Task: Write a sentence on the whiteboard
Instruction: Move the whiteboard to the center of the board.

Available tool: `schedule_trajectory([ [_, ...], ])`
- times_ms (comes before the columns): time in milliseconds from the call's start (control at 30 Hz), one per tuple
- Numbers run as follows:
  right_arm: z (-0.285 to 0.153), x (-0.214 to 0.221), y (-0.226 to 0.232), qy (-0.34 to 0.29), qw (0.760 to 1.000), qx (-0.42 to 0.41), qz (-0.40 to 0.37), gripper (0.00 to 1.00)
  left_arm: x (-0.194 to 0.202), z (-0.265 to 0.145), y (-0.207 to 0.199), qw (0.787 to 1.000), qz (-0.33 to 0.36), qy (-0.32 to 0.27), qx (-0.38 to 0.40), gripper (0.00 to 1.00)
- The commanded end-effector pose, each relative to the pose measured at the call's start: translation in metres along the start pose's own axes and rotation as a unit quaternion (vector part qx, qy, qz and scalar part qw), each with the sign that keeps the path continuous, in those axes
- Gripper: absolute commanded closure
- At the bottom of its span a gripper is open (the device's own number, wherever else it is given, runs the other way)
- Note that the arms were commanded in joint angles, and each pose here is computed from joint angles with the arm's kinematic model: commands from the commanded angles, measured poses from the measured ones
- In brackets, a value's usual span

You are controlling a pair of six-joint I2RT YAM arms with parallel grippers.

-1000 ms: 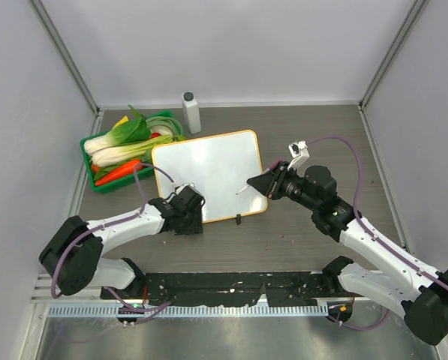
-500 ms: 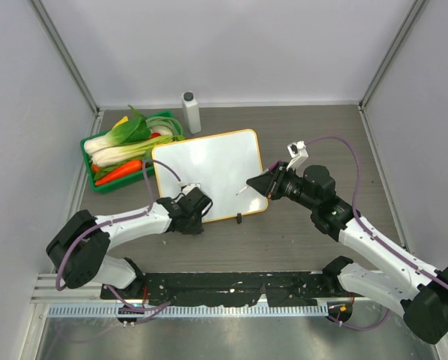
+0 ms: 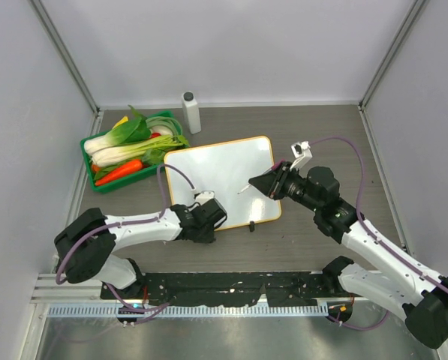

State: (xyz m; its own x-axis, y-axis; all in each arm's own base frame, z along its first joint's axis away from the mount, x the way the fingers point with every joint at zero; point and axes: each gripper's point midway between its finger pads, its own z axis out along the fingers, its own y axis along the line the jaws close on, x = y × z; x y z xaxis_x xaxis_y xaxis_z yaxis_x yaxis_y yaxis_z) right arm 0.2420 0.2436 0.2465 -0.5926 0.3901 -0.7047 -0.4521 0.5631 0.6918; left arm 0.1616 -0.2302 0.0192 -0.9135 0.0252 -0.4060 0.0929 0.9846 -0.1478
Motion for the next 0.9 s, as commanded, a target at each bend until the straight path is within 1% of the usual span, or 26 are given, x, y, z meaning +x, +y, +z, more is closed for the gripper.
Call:
schedule_trajectory([
  [0, -0.008, -0.017, 0.009, -0.036, 0.999, -0.007, -0.007, 0.99, 0.015, -0.007, -0.028, 0.999, 0.001, 0.017, 0.032, 1.0],
  [200, -0.018, -0.017, 0.007, -0.042, 0.999, 0.0, -0.007, 0.99, 0.032, -0.014, -0.045, 0.999, 0.005, 0.017, 0.041, 1.0],
  [333, -0.027, -0.02, 0.007, -0.053, 0.999, 0.007, -0.01, 0.98, 0.046, -0.016, -0.051, 0.999, 0.004, 0.031, 0.04, 1.0],
  [467, -0.033, -0.022, 0.007, -0.061, 0.998, 0.011, -0.013, 0.99, 0.06, -0.015, -0.059, 0.998, 0.014, 0.042, 0.041, 1.0],
  [567, -0.036, -0.016, 0.002, -0.052, 0.998, 0.02, -0.009, 0.98, 0.064, -0.017, -0.063, 0.998, 0.031, 0.043, 0.031, 0.99],
  [667, -0.037, -0.015, 0.001, -0.055, 0.998, 0.021, -0.002, 0.99, 0.063, -0.02, -0.063, 0.998, 0.039, 0.041, 0.013, 0.92],
  [733, -0.038, -0.014, 0.002, -0.054, 0.998, 0.019, 0.0, 0.99, 0.066, -0.023, -0.064, 0.998, 0.047, 0.041, 0.011, 0.84],
  [800, -0.039, -0.015, 0.002, -0.056, 0.998, 0.019, 0.0, 0.99, 0.067, -0.025, -0.066, 0.998, 0.048, 0.04, 0.013, 0.8],
  [833, -0.04, -0.015, 0.002, -0.056, 0.998, 0.019, 0.0, 0.99, 0.068, -0.027, -0.066, 0.998, 0.049, 0.039, 0.015, 0.76],
  [867, -0.04, -0.014, 0.002, -0.056, 0.998, 0.019, 0.0, 0.99, 0.067, -0.028, -0.065, 0.998, 0.048, 0.038, 0.013, 0.69],
])
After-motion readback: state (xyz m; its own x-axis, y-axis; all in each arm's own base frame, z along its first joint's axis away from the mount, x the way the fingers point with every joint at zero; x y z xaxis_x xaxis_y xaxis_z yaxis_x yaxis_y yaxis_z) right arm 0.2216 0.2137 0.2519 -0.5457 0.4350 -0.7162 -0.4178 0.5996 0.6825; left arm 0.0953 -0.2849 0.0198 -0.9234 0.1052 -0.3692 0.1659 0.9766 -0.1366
